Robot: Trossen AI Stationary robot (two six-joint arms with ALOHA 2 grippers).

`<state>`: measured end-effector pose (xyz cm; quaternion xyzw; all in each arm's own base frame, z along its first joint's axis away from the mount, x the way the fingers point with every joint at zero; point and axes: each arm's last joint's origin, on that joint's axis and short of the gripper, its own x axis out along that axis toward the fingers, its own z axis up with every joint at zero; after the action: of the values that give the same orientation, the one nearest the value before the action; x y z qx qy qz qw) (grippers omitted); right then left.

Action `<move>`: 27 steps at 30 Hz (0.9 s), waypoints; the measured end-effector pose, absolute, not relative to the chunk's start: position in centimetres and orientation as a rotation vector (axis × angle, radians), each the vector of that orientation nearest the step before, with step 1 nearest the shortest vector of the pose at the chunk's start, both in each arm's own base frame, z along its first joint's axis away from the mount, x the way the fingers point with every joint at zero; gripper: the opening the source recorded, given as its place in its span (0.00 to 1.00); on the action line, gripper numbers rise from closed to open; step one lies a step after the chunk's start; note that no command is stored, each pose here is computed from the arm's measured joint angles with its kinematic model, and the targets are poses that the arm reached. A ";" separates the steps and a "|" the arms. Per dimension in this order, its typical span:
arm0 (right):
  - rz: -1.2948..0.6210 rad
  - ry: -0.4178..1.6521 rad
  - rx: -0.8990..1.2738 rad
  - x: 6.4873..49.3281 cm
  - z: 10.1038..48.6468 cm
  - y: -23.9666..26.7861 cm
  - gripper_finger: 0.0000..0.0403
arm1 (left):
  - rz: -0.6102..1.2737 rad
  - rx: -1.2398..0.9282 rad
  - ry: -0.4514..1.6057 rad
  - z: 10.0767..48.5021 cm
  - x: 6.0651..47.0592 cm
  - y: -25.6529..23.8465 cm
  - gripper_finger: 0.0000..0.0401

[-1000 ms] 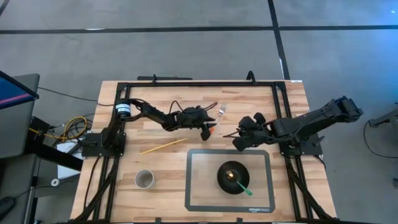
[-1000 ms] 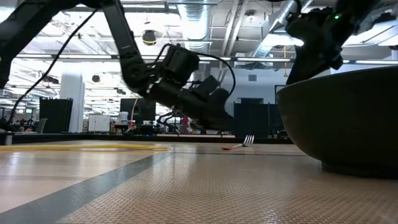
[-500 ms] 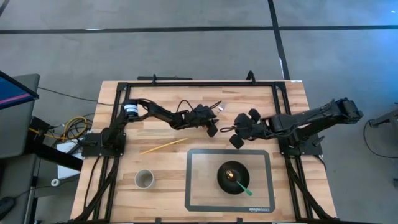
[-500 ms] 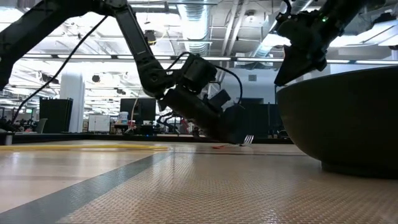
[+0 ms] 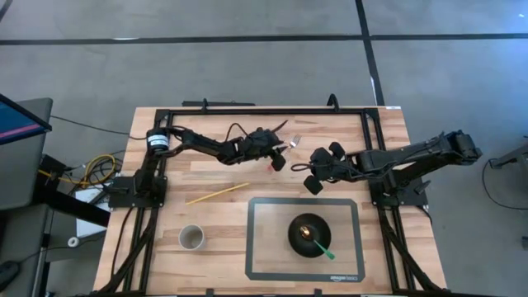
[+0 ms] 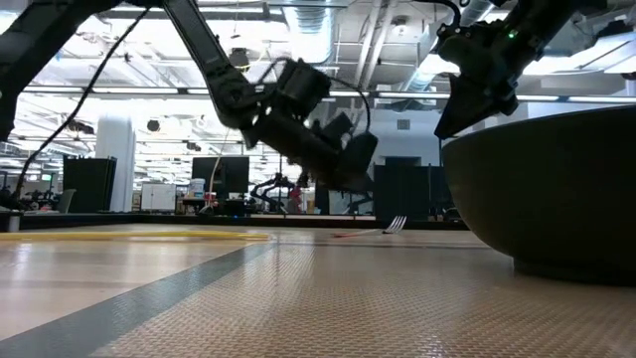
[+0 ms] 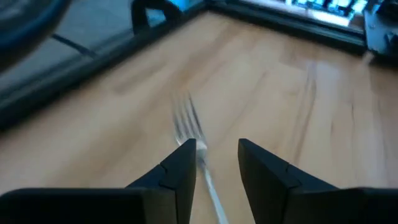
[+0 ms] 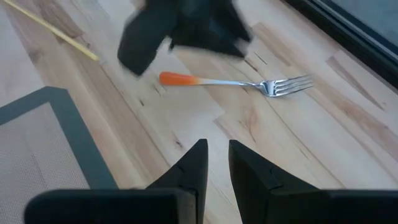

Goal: Pick & Place Utensil
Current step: Put the orange fork into the black bowl

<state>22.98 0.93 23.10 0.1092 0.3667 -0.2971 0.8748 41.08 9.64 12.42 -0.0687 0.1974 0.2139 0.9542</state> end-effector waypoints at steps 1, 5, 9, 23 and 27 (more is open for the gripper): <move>-0.620 0.762 0.229 23.0 23.1 0.9 0.14 | 0.416 -0.151 0.422 11.6 41.1 9.6 0.30; -0.617 0.753 0.233 23.1 23.2 0.9 0.14 | 0.407 -0.164 0.483 9.0 41.1 9.5 0.30; -0.615 0.744 0.237 23.2 23.2 1.0 0.14 | 0.421 -0.170 0.499 7.4 41.1 9.9 0.30; -0.524 0.648 0.128 24.2 24.2 1.1 0.14 | 0.373 -0.146 0.499 9.8 40.9 9.7 0.05; -0.523 0.649 0.126 24.2 24.2 1.0 0.14 | 0.341 -0.101 0.461 13.8 40.1 8.9 0.03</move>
<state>24.24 1.04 24.19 0.0610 0.3149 -0.2539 0.9125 40.13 8.85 13.76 -0.0498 0.2272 0.1683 0.9579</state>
